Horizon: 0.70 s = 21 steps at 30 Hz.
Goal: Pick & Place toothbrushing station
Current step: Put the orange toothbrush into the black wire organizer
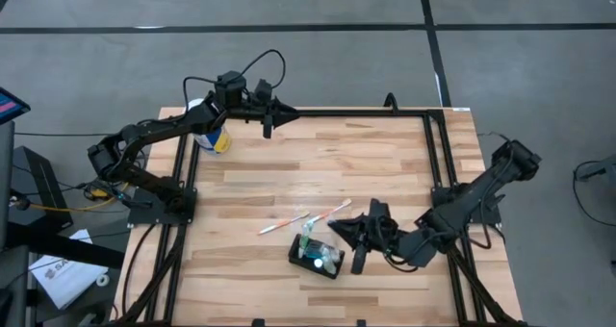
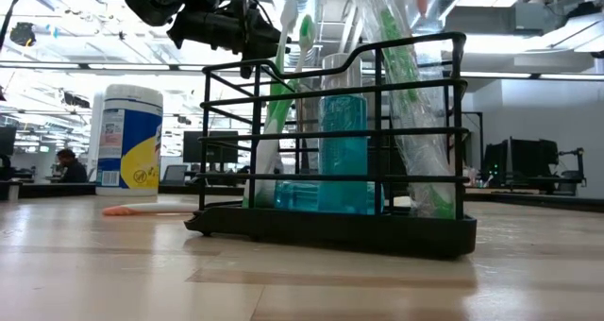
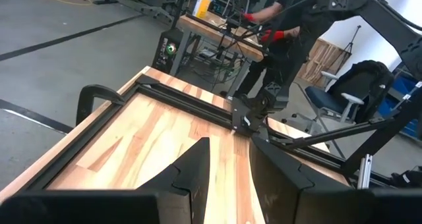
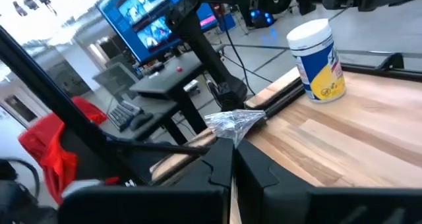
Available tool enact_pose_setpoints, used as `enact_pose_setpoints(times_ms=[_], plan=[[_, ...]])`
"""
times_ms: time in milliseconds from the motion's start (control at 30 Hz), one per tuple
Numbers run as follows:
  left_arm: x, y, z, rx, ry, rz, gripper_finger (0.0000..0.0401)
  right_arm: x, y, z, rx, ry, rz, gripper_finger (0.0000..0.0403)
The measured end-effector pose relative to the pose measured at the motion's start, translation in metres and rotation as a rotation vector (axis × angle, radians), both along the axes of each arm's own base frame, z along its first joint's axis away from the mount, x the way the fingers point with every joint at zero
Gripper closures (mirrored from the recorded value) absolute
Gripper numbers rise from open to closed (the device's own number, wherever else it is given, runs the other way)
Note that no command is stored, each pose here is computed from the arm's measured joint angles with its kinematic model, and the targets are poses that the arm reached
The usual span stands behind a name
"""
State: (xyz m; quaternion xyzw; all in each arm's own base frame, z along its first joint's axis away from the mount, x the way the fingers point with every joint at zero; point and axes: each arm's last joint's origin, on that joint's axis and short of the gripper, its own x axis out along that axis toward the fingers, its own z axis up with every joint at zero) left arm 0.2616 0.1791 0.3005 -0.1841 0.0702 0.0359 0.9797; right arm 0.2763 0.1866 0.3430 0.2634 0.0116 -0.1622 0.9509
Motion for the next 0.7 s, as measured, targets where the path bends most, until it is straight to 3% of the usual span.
enact_pose_setpoints(times_ms=[433,700], plan=[[0.000,-0.002,0.000,-0.003,-0.004,-0.047,0.0300,0.026,0.009,-0.022,0.005,-0.038,-0.051,0.0403],[0.001,-0.003,0.000,0.014,-0.002,-0.062,0.0300,0.029,0.010,-0.026,-0.005,-0.034,-0.052,0.0403]])
